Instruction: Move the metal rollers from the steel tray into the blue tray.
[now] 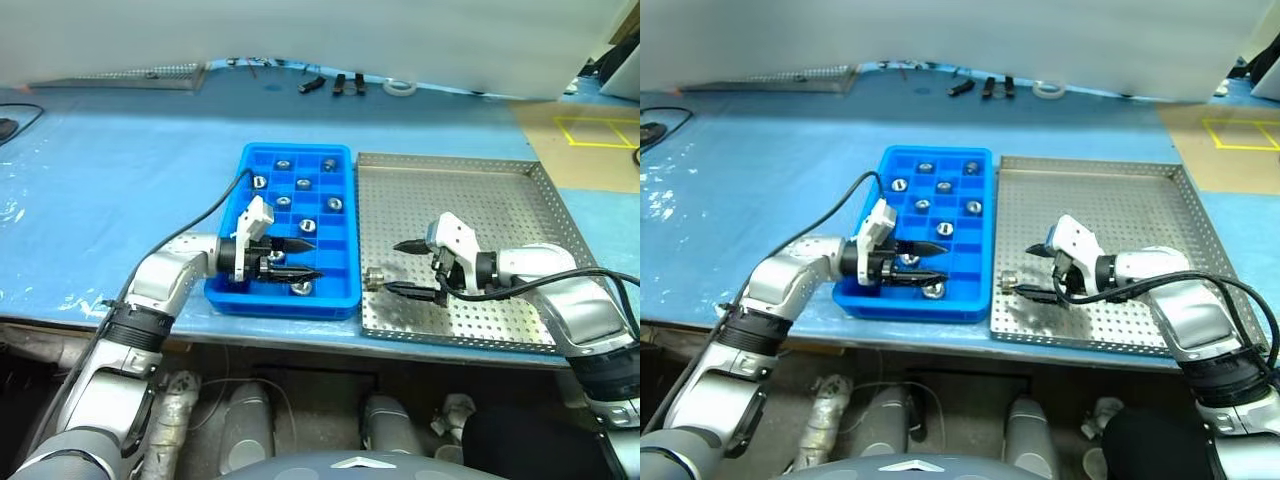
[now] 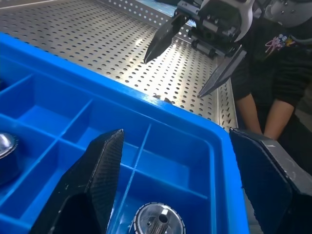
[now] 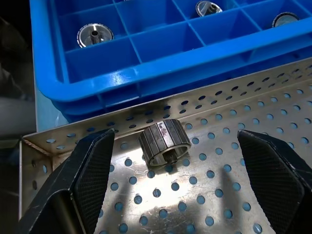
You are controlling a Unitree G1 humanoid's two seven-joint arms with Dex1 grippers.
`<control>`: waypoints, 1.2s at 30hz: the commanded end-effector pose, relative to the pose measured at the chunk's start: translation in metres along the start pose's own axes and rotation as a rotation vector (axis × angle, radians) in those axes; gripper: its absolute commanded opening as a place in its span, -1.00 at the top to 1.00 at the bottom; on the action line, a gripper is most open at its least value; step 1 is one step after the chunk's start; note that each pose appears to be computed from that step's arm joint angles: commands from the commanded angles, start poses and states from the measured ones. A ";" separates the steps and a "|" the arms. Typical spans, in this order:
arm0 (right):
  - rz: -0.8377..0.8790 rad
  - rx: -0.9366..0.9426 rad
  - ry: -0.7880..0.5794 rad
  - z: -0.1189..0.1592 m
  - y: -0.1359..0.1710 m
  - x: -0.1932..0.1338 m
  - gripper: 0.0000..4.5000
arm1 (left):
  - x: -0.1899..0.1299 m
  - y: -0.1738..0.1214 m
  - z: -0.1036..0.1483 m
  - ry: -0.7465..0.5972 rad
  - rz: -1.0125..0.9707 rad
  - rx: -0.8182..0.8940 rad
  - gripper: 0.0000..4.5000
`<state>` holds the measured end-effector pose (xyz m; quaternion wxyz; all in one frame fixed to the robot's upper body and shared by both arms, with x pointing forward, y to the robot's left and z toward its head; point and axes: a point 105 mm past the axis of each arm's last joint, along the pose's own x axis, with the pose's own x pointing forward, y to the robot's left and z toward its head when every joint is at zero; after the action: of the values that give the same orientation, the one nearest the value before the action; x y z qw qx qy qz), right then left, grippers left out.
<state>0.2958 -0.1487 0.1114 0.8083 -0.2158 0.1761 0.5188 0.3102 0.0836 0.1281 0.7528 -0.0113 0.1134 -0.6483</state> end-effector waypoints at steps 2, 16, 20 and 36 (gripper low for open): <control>0.051 -0.096 0.022 -0.002 0.004 0.013 -0.89 | -0.005 -0.005 0.013 -0.029 0.009 0.037 -0.63; 0.076 -0.083 -0.008 -0.005 0.002 0.029 -0.61 | -0.009 -0.015 0.028 -0.028 0.027 0.050 -0.63; 0.082 -0.082 -0.012 -0.005 0.003 0.028 0.00 | -0.008 -0.015 0.030 -0.027 0.031 0.050 -0.63; 0.104 -0.176 -0.090 0.043 -0.009 0.010 0.26 | -0.021 -0.017 0.042 -0.053 0.070 0.063 -0.63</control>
<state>0.3061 -0.1288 0.1105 0.7677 -0.2393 0.1590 0.5728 0.3030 0.0943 0.1617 0.7763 -0.0095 0.1000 -0.6223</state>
